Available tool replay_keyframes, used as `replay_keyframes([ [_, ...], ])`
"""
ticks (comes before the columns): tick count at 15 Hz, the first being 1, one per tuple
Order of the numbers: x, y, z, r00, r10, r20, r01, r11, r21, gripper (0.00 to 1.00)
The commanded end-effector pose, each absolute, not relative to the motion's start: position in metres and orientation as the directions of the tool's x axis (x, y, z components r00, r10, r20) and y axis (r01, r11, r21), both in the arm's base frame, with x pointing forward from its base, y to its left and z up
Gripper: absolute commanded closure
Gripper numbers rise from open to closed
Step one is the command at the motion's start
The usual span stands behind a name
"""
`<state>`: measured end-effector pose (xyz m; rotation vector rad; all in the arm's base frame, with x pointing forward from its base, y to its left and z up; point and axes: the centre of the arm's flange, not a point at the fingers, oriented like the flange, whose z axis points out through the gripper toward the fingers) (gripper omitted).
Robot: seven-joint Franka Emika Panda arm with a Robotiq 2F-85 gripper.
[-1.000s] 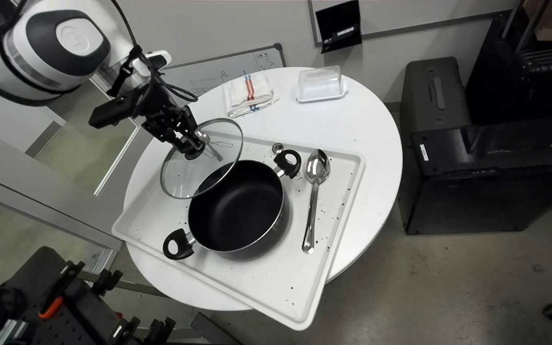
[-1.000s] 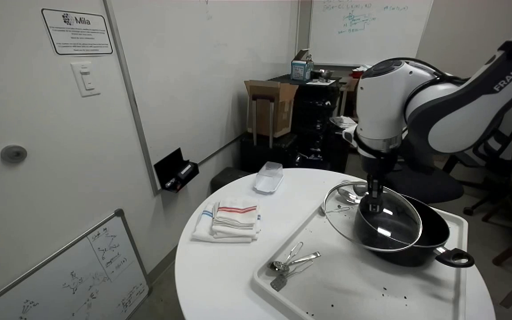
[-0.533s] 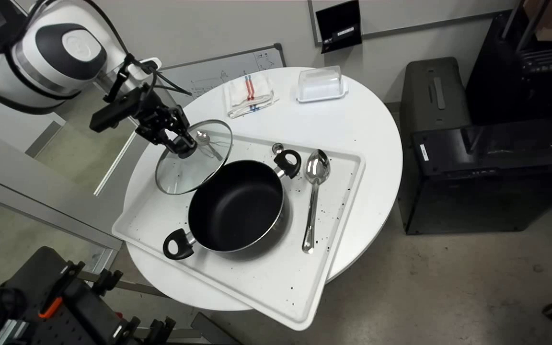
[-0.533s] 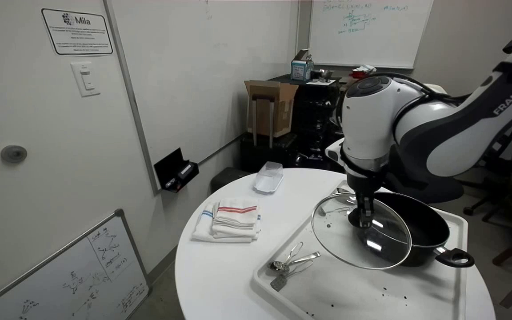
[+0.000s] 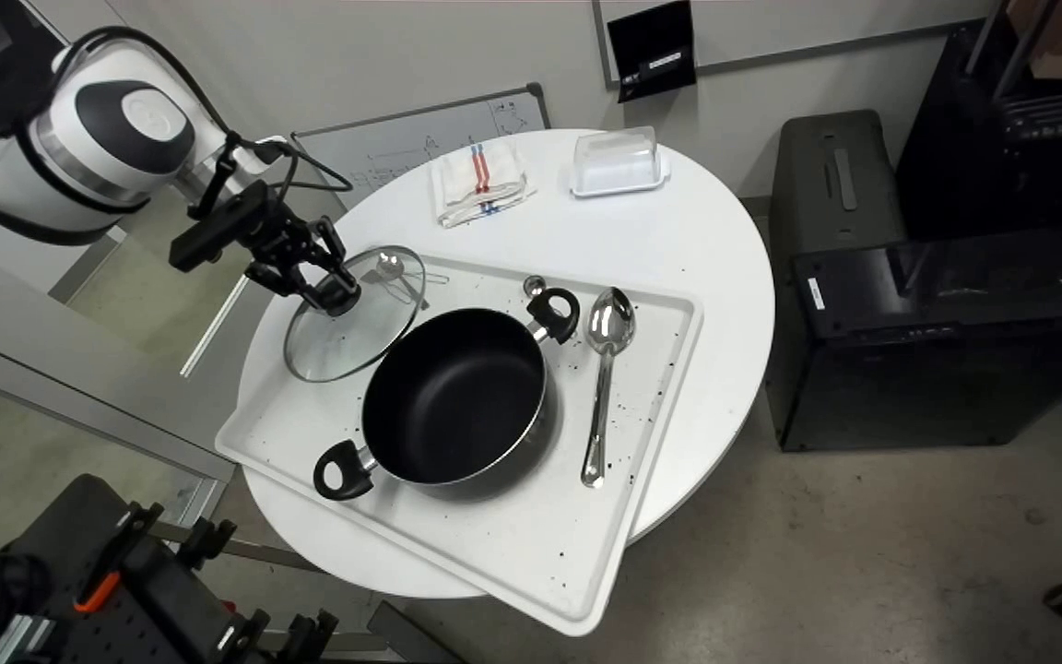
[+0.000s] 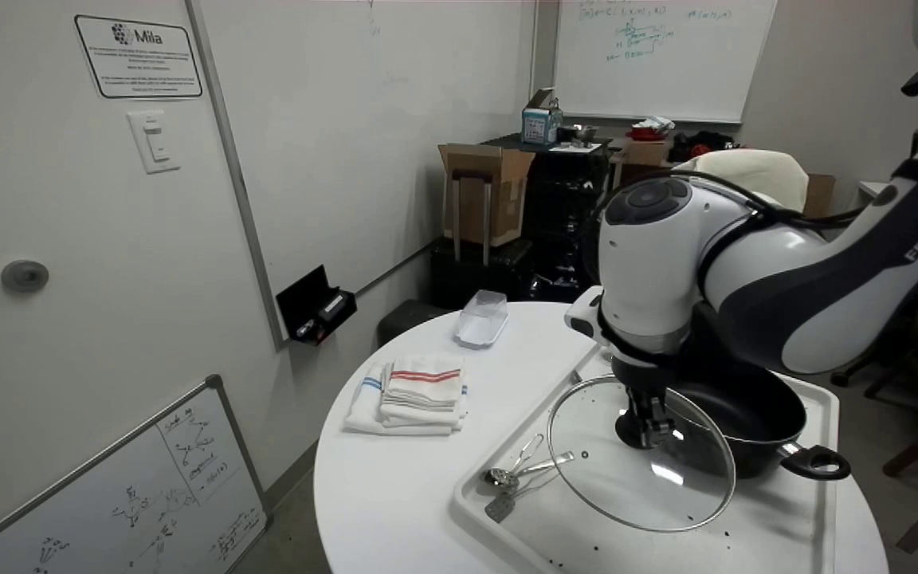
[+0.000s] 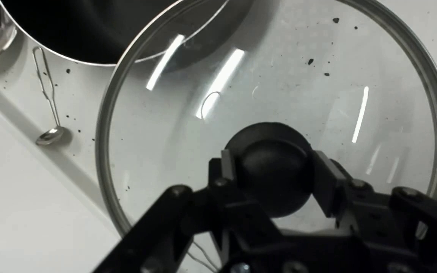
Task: Remove the glass lid from the black pot and put it on the tray
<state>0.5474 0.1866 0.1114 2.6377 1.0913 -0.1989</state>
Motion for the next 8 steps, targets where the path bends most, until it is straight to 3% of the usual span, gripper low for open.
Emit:
replay_keyframes([
  [1,0.54,0.208,0.109,0.628,0.734,-0.258,0.778,-0.591,0.211,0.75],
  [8,0.528,0.21,0.08,0.559,0.776,-0.291,0.828,-0.536,0.162,0.75],
])
